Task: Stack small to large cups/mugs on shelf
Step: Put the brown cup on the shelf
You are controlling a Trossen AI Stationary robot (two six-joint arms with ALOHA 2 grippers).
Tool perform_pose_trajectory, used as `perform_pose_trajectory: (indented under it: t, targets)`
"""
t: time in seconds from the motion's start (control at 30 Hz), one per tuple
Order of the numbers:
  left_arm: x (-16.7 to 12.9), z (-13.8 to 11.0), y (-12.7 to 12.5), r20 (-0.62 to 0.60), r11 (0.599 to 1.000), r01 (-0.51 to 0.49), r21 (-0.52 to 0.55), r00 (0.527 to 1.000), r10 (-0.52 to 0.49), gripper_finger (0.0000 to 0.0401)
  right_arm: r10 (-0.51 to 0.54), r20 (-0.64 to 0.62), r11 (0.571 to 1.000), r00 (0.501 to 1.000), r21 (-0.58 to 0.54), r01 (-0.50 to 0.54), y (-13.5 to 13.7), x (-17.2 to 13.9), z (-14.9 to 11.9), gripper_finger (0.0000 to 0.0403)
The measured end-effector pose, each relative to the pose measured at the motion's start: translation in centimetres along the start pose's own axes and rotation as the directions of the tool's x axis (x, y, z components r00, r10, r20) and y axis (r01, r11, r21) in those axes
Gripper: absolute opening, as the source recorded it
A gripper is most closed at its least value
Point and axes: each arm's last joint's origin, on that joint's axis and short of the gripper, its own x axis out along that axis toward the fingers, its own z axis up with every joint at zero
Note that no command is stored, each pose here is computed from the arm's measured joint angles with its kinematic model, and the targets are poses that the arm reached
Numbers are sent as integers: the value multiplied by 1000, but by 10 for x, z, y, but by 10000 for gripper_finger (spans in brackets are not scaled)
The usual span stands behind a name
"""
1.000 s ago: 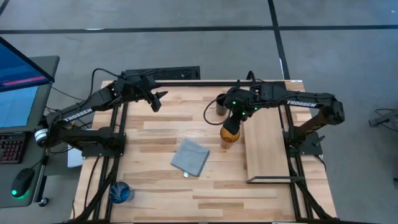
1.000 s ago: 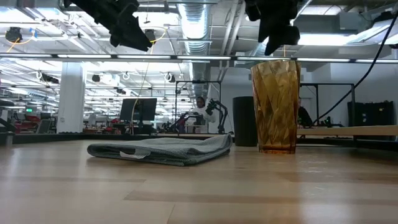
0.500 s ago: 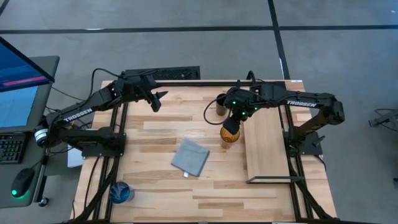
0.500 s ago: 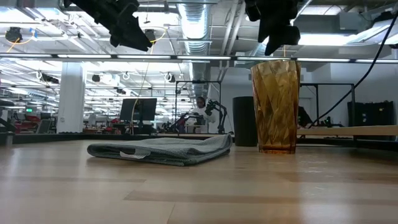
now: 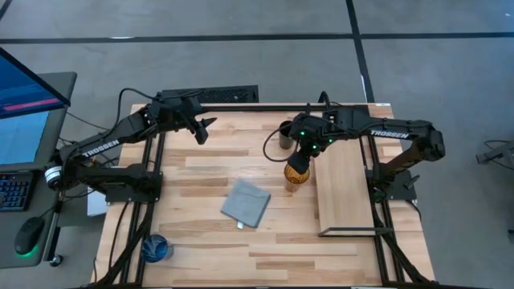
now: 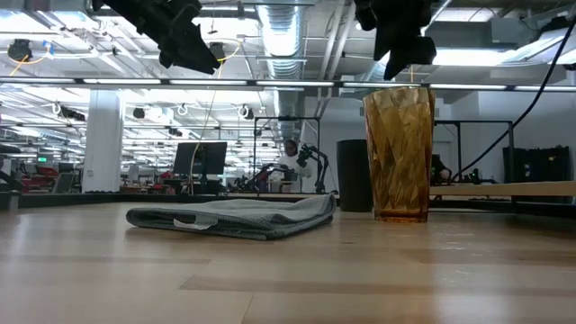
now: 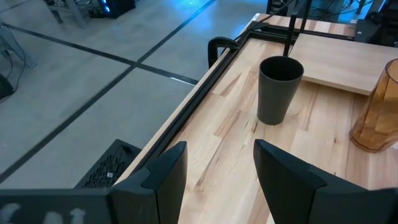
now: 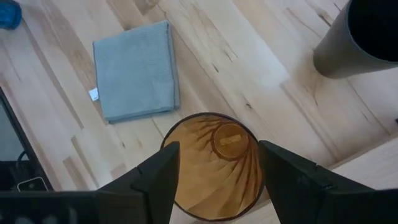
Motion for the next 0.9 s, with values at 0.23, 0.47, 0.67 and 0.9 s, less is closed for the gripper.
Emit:
perform_pose_trajectory:
  t: [0.23, 0.47, 0.67, 0.9]
  targets:
    - [0, -1, 0, -14, 1000, 1, 12, 1000, -1, 178, -72, -125, 997, 990, -26, 69, -4, 10, -6, 239]
    - [0, -3, 0, -26, 1000, 1, 23, 1000, -1, 178, -150, -220, 989, 964, -24, 148, -8, 34, -3, 239]
    - [0, -4, 0, -45, 1000, 0, 24, 999, 1, 178, -183, -290, 983, 939, -40, 179, -8, 58, 2, 239]
    - [0, -4, 0, -46, 1000, 0, 24, 999, 1, 178, -189, -311, 980, 932, 4, 200, -15, 64, 6, 239]
